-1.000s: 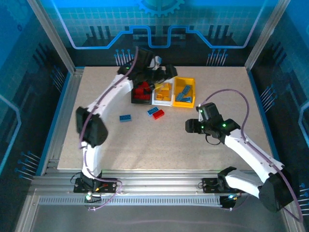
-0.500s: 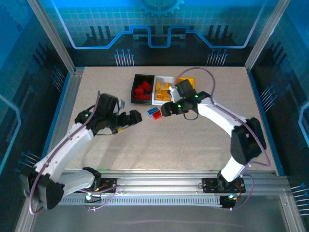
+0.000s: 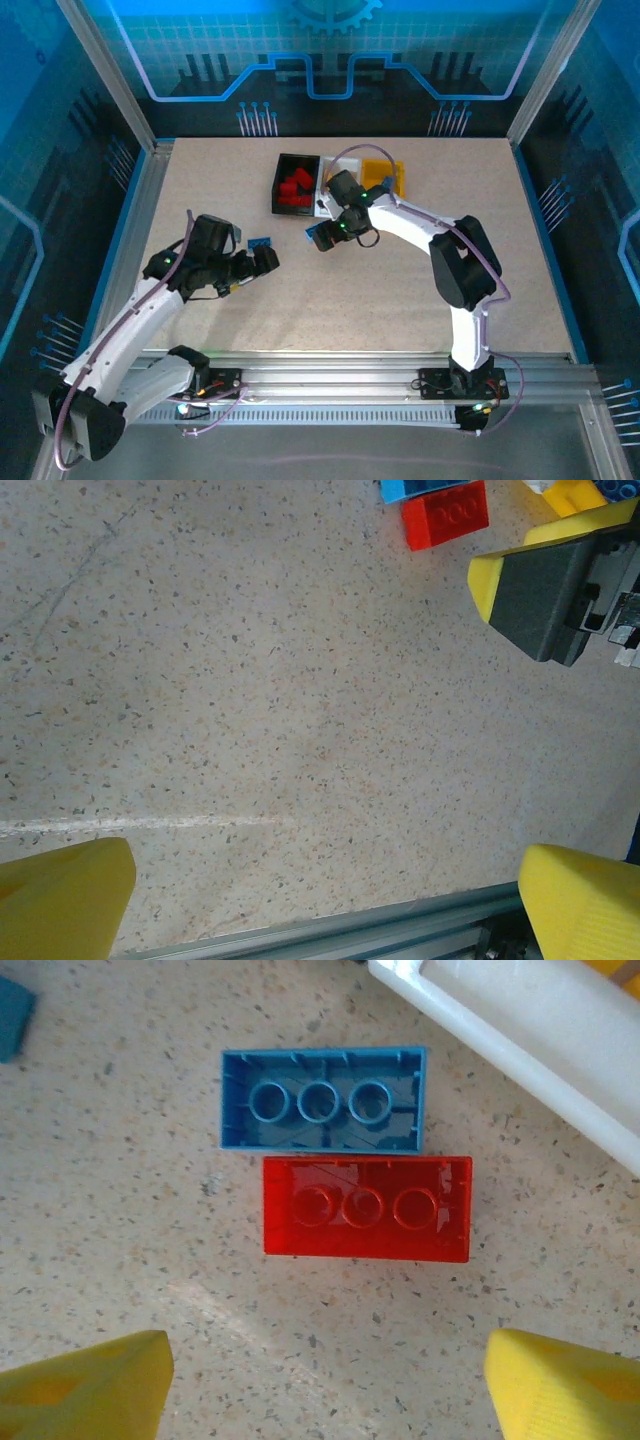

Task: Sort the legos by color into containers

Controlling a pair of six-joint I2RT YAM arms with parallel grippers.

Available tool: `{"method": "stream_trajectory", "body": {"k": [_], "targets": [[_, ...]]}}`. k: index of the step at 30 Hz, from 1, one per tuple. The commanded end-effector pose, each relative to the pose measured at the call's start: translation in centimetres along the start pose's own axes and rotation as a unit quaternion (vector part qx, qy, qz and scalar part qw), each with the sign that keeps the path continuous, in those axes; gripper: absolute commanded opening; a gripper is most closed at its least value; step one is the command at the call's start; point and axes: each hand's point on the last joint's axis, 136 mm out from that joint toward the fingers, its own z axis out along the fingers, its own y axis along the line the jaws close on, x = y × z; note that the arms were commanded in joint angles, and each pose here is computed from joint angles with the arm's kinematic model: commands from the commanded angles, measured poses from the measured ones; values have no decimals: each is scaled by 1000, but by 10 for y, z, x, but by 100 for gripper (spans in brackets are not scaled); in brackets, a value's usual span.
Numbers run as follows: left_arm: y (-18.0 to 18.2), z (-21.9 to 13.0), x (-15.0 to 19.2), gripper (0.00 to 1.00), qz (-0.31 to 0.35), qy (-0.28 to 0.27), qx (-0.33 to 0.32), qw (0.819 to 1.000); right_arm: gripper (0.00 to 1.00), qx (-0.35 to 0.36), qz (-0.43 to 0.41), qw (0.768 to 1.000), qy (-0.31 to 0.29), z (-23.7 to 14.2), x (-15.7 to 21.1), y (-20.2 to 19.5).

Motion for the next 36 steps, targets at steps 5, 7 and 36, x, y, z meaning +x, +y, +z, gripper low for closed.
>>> {"method": "stream_trajectory", "body": {"k": [5, 7, 36], "targets": [[11, 2, 1, 99, -10, 3, -16, 1000, 89, 26, -17, 999, 15, 16, 0, -6], [12, 3, 1, 99, -12, 5, -16, 1000, 90, 29, -22, 999, 18, 20, 0, -7], [23, 9, 8, 99, -51, 4, -18, 999, 66, 92, -26, 995, 29, 42, -3, -20]]}}
